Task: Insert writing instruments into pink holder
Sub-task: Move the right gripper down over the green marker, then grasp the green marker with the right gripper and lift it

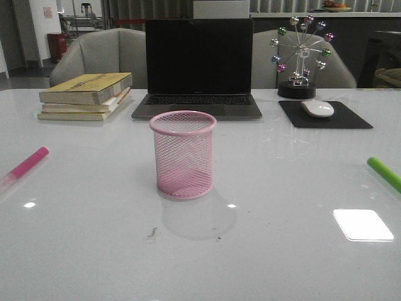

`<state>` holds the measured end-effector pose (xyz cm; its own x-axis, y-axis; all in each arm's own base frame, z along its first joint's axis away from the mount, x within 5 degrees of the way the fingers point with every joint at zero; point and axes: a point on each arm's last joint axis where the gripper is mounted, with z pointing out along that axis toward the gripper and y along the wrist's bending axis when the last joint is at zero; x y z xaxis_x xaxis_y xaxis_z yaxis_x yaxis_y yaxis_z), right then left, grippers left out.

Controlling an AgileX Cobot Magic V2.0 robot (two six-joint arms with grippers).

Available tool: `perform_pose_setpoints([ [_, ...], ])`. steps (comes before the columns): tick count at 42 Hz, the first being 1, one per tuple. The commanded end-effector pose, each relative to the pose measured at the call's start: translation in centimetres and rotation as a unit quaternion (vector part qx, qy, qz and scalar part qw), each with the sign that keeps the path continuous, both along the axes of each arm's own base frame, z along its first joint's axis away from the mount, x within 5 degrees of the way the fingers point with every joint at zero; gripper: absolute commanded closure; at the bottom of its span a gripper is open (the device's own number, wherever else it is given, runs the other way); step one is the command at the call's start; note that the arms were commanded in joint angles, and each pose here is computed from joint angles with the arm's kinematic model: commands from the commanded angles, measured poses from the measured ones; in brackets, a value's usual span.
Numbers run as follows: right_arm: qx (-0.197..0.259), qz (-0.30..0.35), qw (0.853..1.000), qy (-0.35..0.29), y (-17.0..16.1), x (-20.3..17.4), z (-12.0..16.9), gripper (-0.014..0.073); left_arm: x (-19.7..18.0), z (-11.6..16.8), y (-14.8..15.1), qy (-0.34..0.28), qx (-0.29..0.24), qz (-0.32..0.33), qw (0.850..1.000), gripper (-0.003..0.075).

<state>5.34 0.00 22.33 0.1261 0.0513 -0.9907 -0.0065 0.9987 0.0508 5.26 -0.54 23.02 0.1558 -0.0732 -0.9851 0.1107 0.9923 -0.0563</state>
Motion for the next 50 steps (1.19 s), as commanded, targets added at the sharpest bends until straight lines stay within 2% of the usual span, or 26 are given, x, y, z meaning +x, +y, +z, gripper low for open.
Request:
perform_pose_setpoints([
  [1,-0.006,-0.002,0.996,-0.091,0.0,-1.5,4.8,0.0566,-1.6,4.9,0.2,-0.108,-0.014,-0.003,0.994,0.0629],
  [6,-0.006,-0.002,0.995,-0.097,0.0,-2.7,8.7,0.0566,-2.9,8.9,0.3,-0.113,-0.015,-0.004,0.993,0.0629],
  [9,-0.006,-0.003,0.996,-0.088,0.0,-3.1,11.0,0.0566,-3.2,11.0,0.3,-0.092,-0.012,-0.004,0.996,0.0629],
  [16,-0.006,-0.003,1.000,-0.026,0.0,-2.3,14.9,0.0566,-2.9,15.6,0.3,-0.044,-0.007,-0.004,0.999,0.0629],
  [20,-0.006,-0.003,1.000,0.023,0.0,-1.1,16.1,0.0566,-1.7,16.9,0.1,0.015,-0.002,-0.005,1.000,0.0629],
  [26,-0.006,-0.002,0.994,0.112,0.0,1.3,15.6,0.0566,1.0,16.4,-0.2,0.108,0.008,-0.005,0.994,0.0629],
  [35,-0.006,-0.002,0.962,0.274,-0.1,4.7,12.8,0.0566,4.3,13.6,-0.5,0.247,0.023,-0.005,0.969,0.0629],
  [48,-0.003,0.000,0.923,0.384,0.0,8.5,9.7,0.0561,7.6,11.4,-0.9,0.326,0.031,-0.005,0.945,0.0625],
  [50,-0.003,0.000,0.919,0.395,0.0,9.1,9.3,0.0519,8.0,11.1,-0.9,0.328,0.032,-0.005,0.944,0.0594],
])
